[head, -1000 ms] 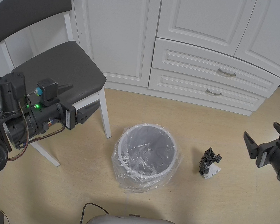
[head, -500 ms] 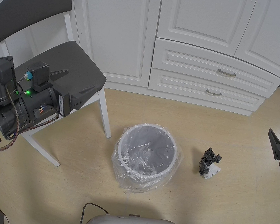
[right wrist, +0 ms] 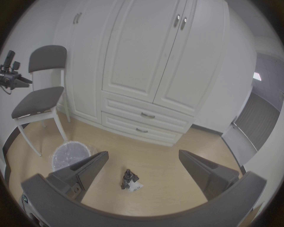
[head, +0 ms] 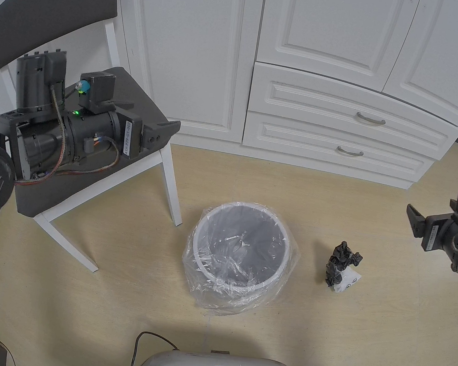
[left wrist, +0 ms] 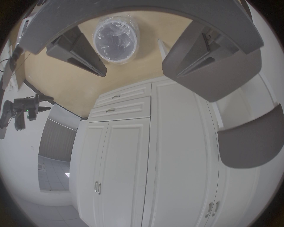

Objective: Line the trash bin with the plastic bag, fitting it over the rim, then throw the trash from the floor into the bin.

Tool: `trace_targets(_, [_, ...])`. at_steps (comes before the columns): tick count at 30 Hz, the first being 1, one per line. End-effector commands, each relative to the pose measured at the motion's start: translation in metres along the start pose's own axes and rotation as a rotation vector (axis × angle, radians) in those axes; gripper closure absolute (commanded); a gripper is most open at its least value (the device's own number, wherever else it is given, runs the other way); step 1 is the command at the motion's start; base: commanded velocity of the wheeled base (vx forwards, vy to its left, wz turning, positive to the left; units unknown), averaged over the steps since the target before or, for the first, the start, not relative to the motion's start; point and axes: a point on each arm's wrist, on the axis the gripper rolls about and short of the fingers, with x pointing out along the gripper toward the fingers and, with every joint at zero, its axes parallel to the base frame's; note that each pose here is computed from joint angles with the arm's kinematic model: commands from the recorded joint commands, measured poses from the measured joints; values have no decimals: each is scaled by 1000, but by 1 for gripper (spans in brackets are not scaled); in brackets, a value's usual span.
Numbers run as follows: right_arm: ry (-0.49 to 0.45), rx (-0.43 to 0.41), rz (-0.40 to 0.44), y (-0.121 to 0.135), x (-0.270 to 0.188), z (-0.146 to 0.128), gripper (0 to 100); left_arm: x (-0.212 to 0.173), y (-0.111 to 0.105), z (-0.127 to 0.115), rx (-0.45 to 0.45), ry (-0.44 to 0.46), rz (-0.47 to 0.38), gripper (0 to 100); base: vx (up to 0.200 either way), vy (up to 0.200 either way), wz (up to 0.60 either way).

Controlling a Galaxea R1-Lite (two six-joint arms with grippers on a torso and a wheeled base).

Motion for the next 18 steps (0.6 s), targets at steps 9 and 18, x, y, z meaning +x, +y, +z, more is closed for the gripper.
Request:
trace_targets(9, [576, 87, 39, 47, 190, -157, 0, 35, 2, -67, -46, 10, 73, 0, 0, 0, 0])
trace_targets(18, [670, 170, 38, 64, 269, -231, 0, 36, 5, -59, 6, -16, 121, 0, 0, 0, 0])
